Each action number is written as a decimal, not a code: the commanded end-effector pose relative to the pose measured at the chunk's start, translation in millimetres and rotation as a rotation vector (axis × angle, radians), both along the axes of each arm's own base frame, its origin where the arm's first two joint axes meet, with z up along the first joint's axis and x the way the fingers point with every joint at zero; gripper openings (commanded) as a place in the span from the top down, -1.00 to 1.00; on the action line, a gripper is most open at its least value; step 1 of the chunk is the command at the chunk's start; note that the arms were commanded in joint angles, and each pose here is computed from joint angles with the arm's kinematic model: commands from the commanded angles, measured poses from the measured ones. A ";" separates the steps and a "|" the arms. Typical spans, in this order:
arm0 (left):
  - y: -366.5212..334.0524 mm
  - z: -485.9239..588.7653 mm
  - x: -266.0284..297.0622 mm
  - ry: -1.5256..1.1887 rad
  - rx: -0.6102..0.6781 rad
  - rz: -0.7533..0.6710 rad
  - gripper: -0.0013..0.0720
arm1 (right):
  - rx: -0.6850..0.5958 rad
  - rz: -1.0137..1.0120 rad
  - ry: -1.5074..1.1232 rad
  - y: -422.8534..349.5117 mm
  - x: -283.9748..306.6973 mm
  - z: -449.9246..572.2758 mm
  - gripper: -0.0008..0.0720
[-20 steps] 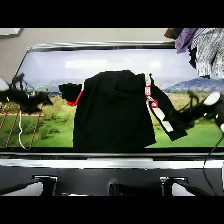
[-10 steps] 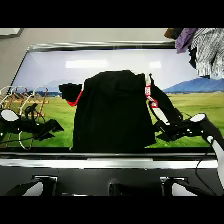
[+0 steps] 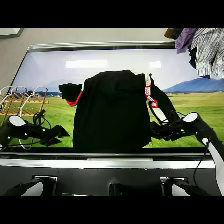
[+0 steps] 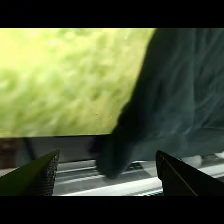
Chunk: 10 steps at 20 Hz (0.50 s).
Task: Fold the clothes and pants, and hang the long-sleeved shirts on hangers.
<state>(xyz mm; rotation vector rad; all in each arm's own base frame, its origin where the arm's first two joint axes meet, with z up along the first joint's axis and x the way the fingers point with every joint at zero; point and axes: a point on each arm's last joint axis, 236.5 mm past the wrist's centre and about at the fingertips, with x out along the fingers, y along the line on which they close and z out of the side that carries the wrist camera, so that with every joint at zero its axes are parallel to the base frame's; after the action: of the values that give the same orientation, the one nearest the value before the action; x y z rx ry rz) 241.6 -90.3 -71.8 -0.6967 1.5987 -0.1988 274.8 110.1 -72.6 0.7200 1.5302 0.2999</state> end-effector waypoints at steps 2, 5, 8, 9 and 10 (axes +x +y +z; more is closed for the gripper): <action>-35.9 -13.3 4.8 -0.032 -0.070 -0.032 -1.00 | 0.018 -0.002 0.033 5.4 -11.3 13.6 0.85; -59.2 -21.8 9.5 -0.061 -0.058 -0.063 -0.88 | 0.034 -0.010 0.038 9.3 -11.9 18.2 0.85; -75.5 -30.6 10.0 -0.077 -0.036 -0.094 0.75 | 0.062 -0.078 0.008 13.4 0.8 28.4 0.85; -78.2 -27.1 12.6 -0.079 -0.043 -0.088 0.86 | 0.095 -0.110 -0.027 18.1 10.4 38.9 0.85; -79.5 -19.1 18.8 -0.085 -0.052 -0.086 0.87 | 0.123 -0.135 -0.083 21.3 23.2 54.6 0.85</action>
<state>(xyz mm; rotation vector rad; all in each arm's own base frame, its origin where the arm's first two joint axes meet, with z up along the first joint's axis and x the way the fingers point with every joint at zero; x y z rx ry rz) 250.3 -158.0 -95.5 -0.6464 1.5724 -0.3217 275.5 122.7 -43.4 0.8078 1.4980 0.3016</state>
